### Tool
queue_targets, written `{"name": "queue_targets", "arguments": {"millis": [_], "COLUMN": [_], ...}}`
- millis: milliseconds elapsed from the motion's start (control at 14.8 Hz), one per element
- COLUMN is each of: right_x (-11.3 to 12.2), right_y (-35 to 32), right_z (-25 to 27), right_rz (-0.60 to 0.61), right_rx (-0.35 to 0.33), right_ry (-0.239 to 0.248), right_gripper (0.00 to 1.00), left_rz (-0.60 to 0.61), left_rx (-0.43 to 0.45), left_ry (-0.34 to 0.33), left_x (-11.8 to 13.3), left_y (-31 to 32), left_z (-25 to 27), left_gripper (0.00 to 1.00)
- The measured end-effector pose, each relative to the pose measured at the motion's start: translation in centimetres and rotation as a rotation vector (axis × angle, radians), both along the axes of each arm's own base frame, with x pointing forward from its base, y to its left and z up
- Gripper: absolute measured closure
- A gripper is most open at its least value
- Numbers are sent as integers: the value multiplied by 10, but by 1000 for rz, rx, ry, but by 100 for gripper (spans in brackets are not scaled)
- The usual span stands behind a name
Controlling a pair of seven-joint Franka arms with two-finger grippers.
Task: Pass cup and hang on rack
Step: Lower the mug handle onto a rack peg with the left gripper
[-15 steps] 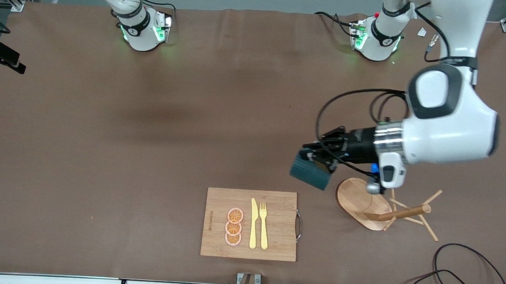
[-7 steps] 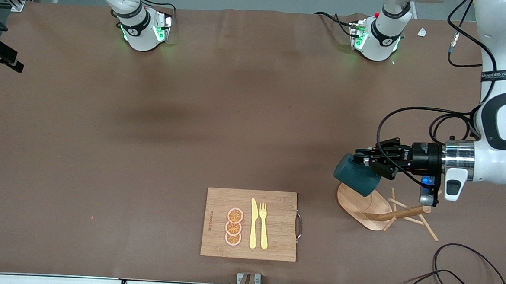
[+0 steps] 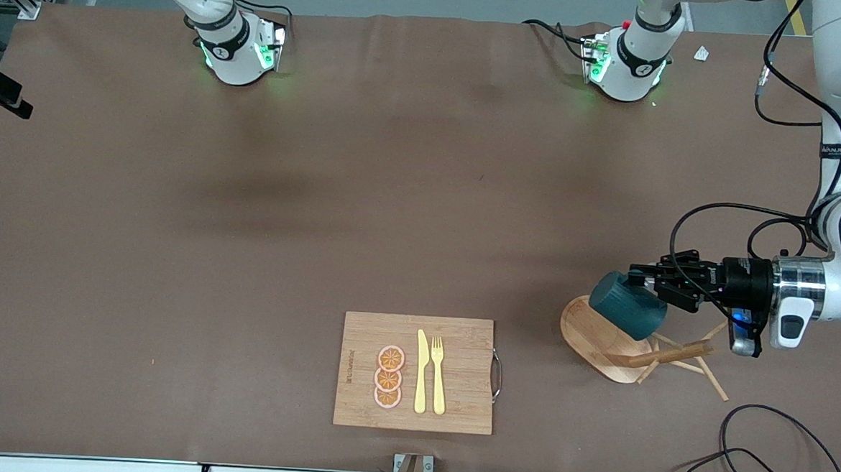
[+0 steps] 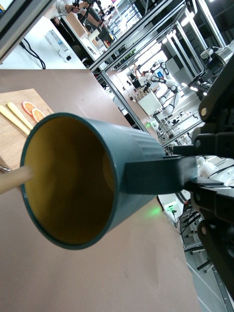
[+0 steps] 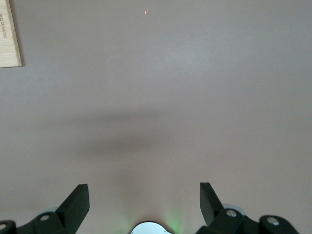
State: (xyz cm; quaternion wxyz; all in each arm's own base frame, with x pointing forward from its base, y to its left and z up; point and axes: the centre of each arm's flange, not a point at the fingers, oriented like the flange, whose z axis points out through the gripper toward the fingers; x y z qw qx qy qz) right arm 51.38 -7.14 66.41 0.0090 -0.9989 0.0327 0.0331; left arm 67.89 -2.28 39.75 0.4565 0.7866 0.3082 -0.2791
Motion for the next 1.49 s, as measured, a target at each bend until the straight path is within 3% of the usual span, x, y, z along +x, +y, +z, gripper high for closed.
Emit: {"name": "queue_targets", "arguments": {"millis": [1015, 1353, 1489], "right_x": [0, 0, 0], "right_y": [2, 2, 2], "right_z": [0, 0, 0], "right_rz": [4, 4, 4], "right_rx": [0, 0, 0], "right_ry": [5, 4, 4], "right_gripper": [0, 0, 0], "left_rz": [88, 83, 83], "left_rx": [-140, -154, -154], "left_ry": [-98, -99, -99], "left_x": [8, 8, 8], "left_y": [72, 70, 70], "left_z": [-58, -67, -67], "left_gripper": [79, 78, 63]}}
